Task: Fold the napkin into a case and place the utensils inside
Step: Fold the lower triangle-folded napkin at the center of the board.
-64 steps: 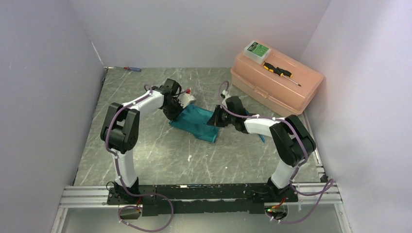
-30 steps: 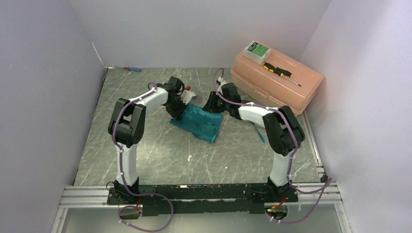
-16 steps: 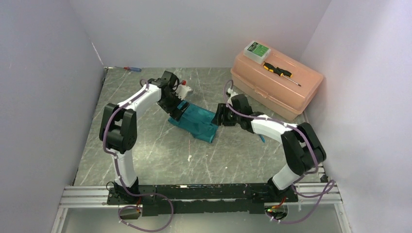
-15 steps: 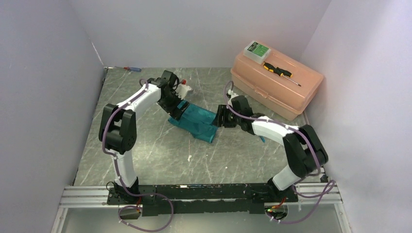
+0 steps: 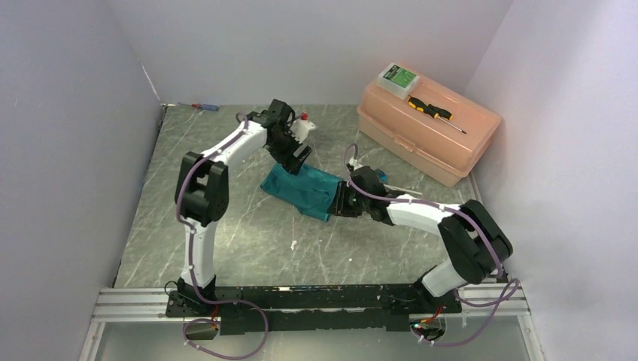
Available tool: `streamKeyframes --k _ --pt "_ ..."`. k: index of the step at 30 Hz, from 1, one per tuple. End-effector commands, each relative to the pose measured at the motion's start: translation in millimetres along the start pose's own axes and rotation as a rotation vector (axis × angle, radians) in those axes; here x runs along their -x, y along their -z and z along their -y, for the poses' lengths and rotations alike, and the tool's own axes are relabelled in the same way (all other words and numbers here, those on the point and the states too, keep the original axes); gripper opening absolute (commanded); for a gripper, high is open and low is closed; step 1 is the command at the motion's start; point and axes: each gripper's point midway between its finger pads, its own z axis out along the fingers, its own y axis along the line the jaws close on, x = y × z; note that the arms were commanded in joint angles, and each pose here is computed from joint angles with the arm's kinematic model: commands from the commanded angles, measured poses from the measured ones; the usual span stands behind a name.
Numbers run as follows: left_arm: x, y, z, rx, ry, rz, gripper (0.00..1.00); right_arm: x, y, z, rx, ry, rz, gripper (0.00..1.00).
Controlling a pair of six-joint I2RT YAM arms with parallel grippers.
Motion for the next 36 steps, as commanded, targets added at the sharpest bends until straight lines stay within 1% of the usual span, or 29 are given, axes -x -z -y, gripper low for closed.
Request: streamKeyframes --k 1,3,5,8,9,13,21,26,28,29,32,34,36 --pt "23 -27 23 -0.078 -0.052 0.030 0.89 25 -8 -23 0.047 -0.003 0.058 0.31" --pt "19 -39 29 -0.094 -0.069 0.018 0.88 27 -11 -23 0.042 0.000 0.059 0.27" --pt "12 -49 33 -0.103 -0.088 -0.004 0.87 31 -14 -22 0.032 -0.006 0.072 0.19" --pt "-3 -62 34 -0.098 -0.111 -0.036 0.83 37 -14 -17 0.020 -0.029 0.107 0.03" --pt "-8 -66 34 -0.098 -0.116 -0.047 0.82 39 -14 -16 0.017 -0.039 0.118 0.00" --pt "-19 -73 33 -0.090 -0.132 -0.074 0.80 42 -16 -9 -0.005 -0.061 0.151 0.00" --pt "-23 -74 34 -0.099 -0.144 -0.087 0.77 38 -25 25 -0.123 -0.138 0.226 0.00" --pt "-23 -73 35 -0.106 -0.148 -0.091 0.77 29 -31 42 -0.190 -0.147 0.240 0.00" --pt "-21 -71 34 -0.104 -0.150 -0.088 0.77 25 -35 44 -0.197 -0.143 0.227 0.00" --pt "-19 -69 34 -0.101 -0.150 -0.083 0.78 23 -37 45 -0.204 -0.139 0.222 0.00" --pt "-8 -57 32 -0.088 -0.147 -0.060 0.85 15 -40 46 -0.208 -0.132 0.204 0.00" --pt "3 -44 31 -0.075 -0.149 -0.032 0.91 12 -42 45 -0.203 -0.130 0.195 0.00" --pt "13 -30 30 -0.059 -0.152 -0.004 0.93 10 -42 44 -0.200 -0.127 0.190 0.00"
